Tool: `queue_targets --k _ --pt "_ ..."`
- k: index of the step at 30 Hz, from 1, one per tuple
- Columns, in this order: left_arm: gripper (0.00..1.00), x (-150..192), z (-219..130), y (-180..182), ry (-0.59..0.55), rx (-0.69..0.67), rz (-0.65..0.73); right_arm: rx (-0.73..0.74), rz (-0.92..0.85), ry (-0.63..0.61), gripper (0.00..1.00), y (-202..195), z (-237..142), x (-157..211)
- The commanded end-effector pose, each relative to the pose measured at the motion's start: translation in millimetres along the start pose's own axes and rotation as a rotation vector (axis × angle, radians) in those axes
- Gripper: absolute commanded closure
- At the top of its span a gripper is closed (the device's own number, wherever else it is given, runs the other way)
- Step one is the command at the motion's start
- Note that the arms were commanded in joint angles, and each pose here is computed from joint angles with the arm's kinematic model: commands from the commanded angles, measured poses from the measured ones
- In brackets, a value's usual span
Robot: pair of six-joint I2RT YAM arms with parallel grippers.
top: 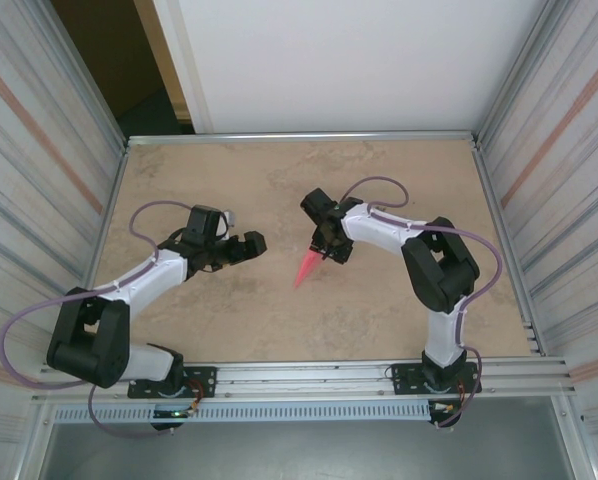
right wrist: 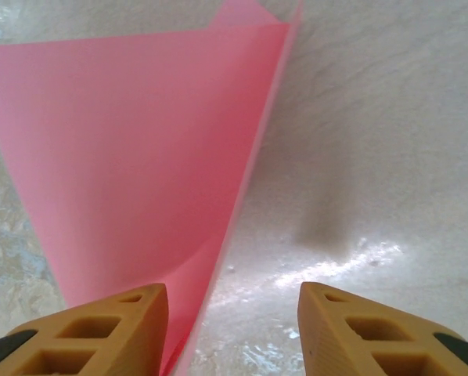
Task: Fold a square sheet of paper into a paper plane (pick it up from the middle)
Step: Turn over the paper plane at the center of the table.
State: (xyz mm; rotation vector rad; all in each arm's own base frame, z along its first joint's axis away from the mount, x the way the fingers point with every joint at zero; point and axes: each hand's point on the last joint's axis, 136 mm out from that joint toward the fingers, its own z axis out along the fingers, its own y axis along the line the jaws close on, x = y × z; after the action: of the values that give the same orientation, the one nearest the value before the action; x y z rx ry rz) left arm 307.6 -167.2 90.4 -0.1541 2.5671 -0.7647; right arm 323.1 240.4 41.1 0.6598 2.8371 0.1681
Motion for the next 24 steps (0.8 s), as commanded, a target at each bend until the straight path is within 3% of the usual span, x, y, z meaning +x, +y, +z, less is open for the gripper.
queue_targets --k 1,5,12,19,22,24 --pt "0.01 -13 -3 -8 -0.023 0.023 0.010 0.019 0.091 -0.028 0.59 -14 -11 -5" --pt "0.01 -14 -1 -10 -0.018 0.030 0.007 0.011 0.101 -0.031 0.68 -14 -11 -6" --pt "0.01 -16 0 -11 -0.021 0.030 0.002 -0.035 0.077 -0.059 0.99 -7 -15 -14" --pt "0.01 -18 0 -1 -0.020 0.048 -0.066 -0.202 -0.148 -0.109 1.00 31 -39 -23" --pt "0.01 -20 -2 7 -0.032 0.080 -0.127 -0.344 -0.311 -0.126 1.00 63 -62 -19" --pt "0.01 -21 -2 12 -0.041 0.099 -0.163 -0.516 -0.447 -0.094 1.00 92 -79 -6"
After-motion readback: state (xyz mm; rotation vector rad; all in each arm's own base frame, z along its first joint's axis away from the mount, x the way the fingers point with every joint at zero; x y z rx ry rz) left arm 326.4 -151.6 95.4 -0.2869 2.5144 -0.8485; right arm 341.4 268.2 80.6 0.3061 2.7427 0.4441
